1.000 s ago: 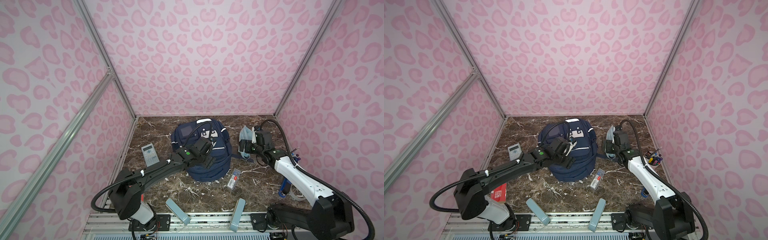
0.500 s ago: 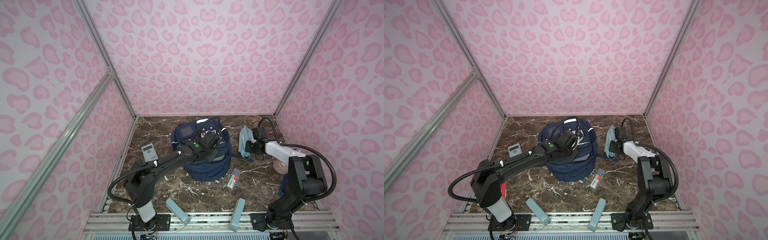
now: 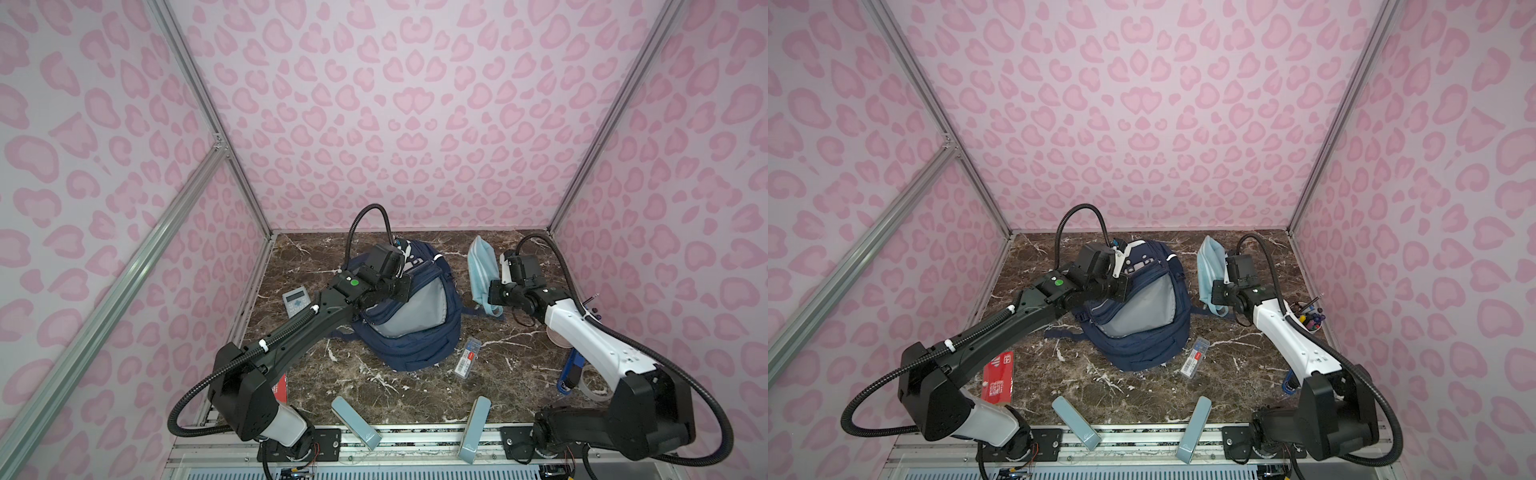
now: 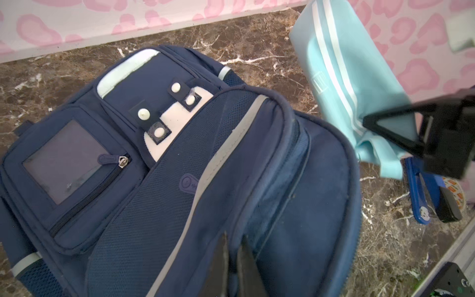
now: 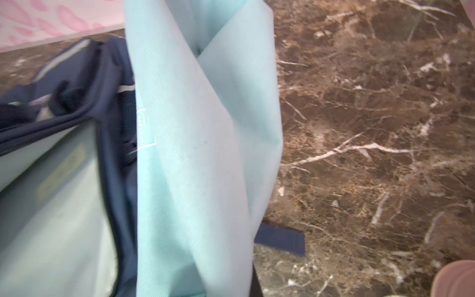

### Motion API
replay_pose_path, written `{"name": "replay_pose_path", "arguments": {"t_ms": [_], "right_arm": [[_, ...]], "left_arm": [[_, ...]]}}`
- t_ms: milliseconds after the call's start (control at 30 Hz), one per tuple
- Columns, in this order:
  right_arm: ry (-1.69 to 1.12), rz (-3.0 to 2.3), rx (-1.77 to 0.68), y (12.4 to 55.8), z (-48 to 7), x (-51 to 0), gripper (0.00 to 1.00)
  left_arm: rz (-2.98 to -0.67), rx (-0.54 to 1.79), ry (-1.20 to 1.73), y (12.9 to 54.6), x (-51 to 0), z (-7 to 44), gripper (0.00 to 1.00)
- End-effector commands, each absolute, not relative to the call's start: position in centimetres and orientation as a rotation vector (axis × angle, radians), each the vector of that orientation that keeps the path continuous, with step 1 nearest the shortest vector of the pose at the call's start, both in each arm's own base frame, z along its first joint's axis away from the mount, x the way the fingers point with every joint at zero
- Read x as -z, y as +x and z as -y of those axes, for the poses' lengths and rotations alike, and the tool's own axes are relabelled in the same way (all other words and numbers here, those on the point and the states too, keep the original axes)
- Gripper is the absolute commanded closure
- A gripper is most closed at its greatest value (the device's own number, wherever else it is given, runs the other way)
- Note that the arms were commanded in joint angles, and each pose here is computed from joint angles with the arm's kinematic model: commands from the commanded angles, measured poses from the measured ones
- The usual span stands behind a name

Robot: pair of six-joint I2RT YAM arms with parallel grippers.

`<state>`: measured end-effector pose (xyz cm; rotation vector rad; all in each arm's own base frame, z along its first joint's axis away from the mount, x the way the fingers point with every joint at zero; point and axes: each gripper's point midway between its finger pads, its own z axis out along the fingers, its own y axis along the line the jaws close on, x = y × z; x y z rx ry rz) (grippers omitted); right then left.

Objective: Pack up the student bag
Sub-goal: 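Grasp the mint-green fabric pouch with the right gripper and lift it, then push the mint pouch into the bag with the right gripper while the left holds it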

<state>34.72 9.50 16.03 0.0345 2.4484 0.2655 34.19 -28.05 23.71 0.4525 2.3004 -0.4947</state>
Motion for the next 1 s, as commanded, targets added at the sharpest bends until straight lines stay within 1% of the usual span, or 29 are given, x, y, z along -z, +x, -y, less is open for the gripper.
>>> {"name": "replay_pose_path", "arguments": {"t_ms": [0,133,200,267,333,433,567,633,700,767,800,833,867,900,933,967], "right_arm": [[-0.085,-2.538,-0.394,30.2,-12.3,-15.4,1.0],[-0.233,-2.559,-0.506,25.9,-16.1,-15.0,1.0],[-0.351,-2.515,-0.574,24.4,-19.0,-15.3,1.0],[-0.399,-2.463,-0.639,23.8,-21.3,-15.5,1.0],[-0.38,-2.446,-0.709,24.5,-22.8,-15.6,1.0],[-0.389,-2.483,-0.733,26.1,-24.8,-14.8,1.0],[-0.443,-2.515,-0.824,28.4,-29.2,-14.0,1.0],[-0.454,-2.494,-0.825,29.5,-31.2,-13.8,1.0],[-0.416,-2.445,-0.803,30.8,-32.5,-13.8,1.0],[-0.322,-2.39,-0.836,32.2,-33.7,-13.9,1.0],[-0.285,-2.365,-0.839,32.7,-34.2,-14.0,0.94],[-0.256,-2.343,-0.817,33.4,-34.5,-13.9,0.8],[-0.236,-2.325,-0.784,34.0,-34.8,-13.6,0.63],[-0.219,-2.332,-0.762,34.4,-34.9,-13.2,0.53],[-0.201,-2.341,-0.746,34.7,-34.8,-12.8,0.46],[-0.186,-2.348,-0.732,34.6,-34.5,-12.5,0.42]], "left_arm": [[-2.257,0.514,0.403,35.2,-25.7,28.4,0.96],[-2.231,0.503,0.412,35.7,-27.1,28.3,0.96],[-2.222,0.497,0.413,35.9,-27.6,28.3,0.96],[-2.212,0.511,0.426,35.9,-28.1,28.5,0.96],[-2.207,0.531,0.442,35.7,-28.6,28.8,0.97],[-2.187,0.565,0.466,35.3,-29.4,29.2,0.96],[-2.161,0.617,0.542,34.4,-30.0,29.9,0.96],[-2.147,0.628,0.557,34.1,-30.2,29.9,0.96],[-2.137,0.638,0.563,33.9,-30.5,29.9,0.96],[-2.13,0.656,0.568,33.6,-30.9,29.9,0.97],[-2.128,0.665,0.573,33.5,-31.0,30.0,0.96],[-2.126,0.676,0.573,33.3,-31.1,30.0,0.97],[-2.124,0.693,0.581,33.1,-31.2,30.1,0.97],[-2.121,0.702,0.587,32.9,-31.3,30.2,0.96],[-2.12,0.703,0.587,32.8,-31.3,30.1,0.96],[-2.122,0.694,0.582,32.8,-31.2,29.9,0.96]]}}
